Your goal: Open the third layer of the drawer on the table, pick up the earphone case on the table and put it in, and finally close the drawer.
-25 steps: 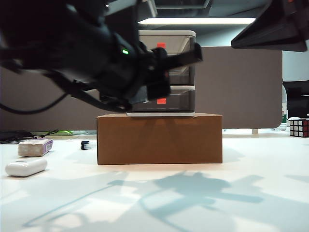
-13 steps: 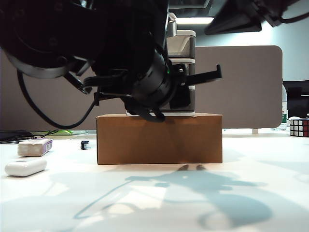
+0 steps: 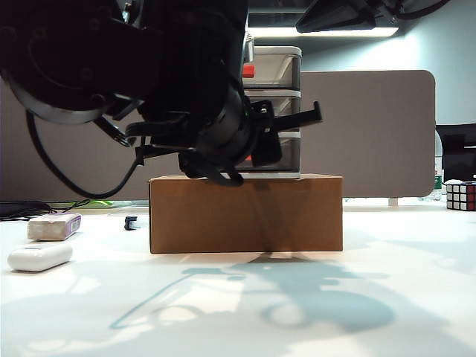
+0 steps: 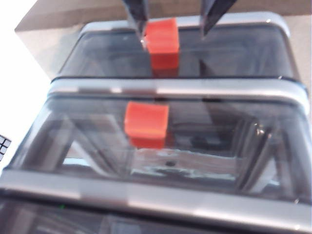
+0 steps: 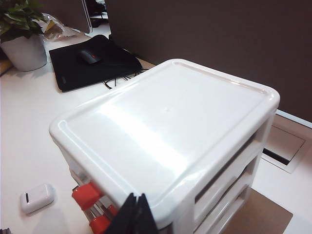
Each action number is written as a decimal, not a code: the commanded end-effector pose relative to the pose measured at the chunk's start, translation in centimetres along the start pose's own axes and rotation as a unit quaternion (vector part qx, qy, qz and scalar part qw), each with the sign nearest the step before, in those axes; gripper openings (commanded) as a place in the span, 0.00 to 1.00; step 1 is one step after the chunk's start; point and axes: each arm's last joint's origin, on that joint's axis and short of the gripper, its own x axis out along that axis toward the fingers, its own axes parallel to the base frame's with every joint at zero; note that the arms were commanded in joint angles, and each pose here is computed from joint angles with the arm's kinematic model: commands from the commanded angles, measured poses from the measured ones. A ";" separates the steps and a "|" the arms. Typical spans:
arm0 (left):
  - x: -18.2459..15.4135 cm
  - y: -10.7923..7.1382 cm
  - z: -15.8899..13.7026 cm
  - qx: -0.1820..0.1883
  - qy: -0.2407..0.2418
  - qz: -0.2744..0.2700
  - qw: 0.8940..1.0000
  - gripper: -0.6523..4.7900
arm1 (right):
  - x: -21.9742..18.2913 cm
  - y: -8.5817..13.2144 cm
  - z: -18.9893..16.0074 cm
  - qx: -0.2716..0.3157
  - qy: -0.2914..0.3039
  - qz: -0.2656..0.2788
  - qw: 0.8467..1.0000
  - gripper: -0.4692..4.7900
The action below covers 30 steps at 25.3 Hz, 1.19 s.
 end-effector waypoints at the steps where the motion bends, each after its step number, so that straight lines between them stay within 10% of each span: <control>1: 0.2 -0.4 0.5 -0.011 -0.007 -0.007 1.000 0.36 | 0.0 0.1 0.4 -0.006 -0.010 0.003 1.000 0.08; 30: 1.5 -1.2 0.1 0.011 0.002 0.034 0.999 0.32 | 0.0 0.1 0.3 -0.015 -0.005 0.003 1.000 0.08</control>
